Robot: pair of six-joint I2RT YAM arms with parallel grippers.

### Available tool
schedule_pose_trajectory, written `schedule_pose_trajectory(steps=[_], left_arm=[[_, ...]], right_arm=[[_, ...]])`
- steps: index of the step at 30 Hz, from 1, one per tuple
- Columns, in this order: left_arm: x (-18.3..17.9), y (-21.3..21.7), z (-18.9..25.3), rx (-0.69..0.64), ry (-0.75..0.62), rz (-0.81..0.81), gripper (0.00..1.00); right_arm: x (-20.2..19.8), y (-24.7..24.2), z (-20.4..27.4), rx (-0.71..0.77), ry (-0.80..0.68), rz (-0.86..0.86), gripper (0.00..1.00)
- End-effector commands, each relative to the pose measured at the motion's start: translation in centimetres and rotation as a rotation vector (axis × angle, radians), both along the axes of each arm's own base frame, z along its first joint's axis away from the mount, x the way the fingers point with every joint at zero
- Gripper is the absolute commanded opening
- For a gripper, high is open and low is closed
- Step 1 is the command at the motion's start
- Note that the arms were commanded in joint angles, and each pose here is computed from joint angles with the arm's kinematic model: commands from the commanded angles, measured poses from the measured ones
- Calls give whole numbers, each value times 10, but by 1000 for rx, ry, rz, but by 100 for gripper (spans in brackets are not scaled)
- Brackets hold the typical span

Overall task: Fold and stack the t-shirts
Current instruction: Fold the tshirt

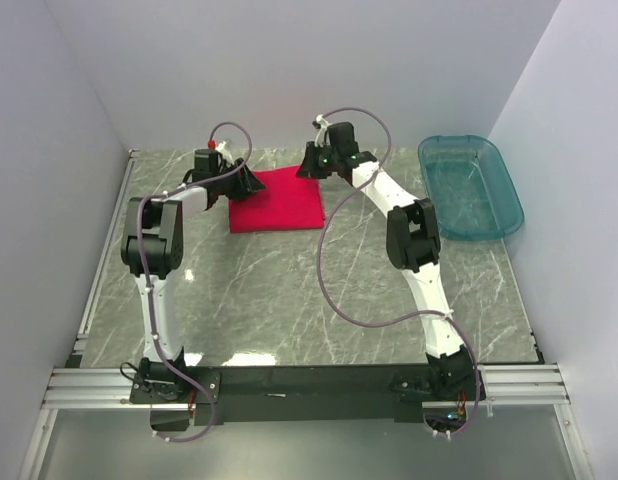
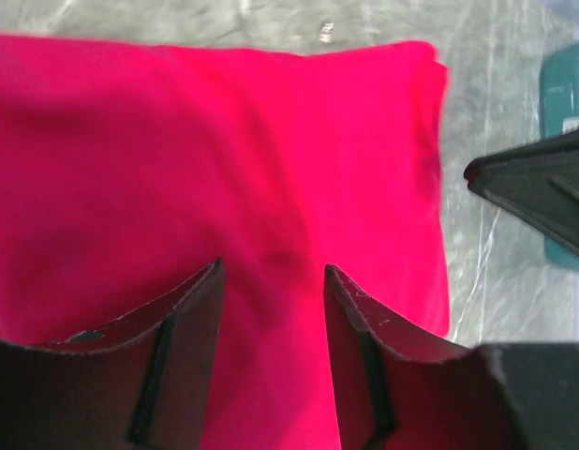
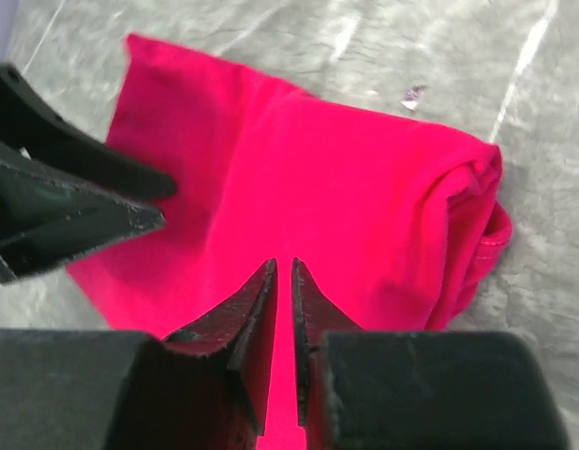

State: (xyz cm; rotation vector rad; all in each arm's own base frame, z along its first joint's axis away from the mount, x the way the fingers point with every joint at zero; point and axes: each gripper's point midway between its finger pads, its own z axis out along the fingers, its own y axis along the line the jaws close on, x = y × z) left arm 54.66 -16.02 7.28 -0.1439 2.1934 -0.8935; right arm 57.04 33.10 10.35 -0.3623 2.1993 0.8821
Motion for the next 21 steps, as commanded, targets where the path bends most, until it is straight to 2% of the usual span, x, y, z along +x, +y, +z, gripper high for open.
schedule_pose_trajectory(steps=[1,6,15,21], left_arm=[[31,-6,39,-101,-58,39,51],[41,13,17,-119,-6,131,51],[33,22,14,-148,13,145,52],[29,28,22,-140,4,151,53]], right_arm=[[24,8,13,116,28,-139,20],[42,-8,-7,99,78,-305,22],[60,-75,-30,25,163,-579,19],[73,-122,-30,5,161,-658,19]])
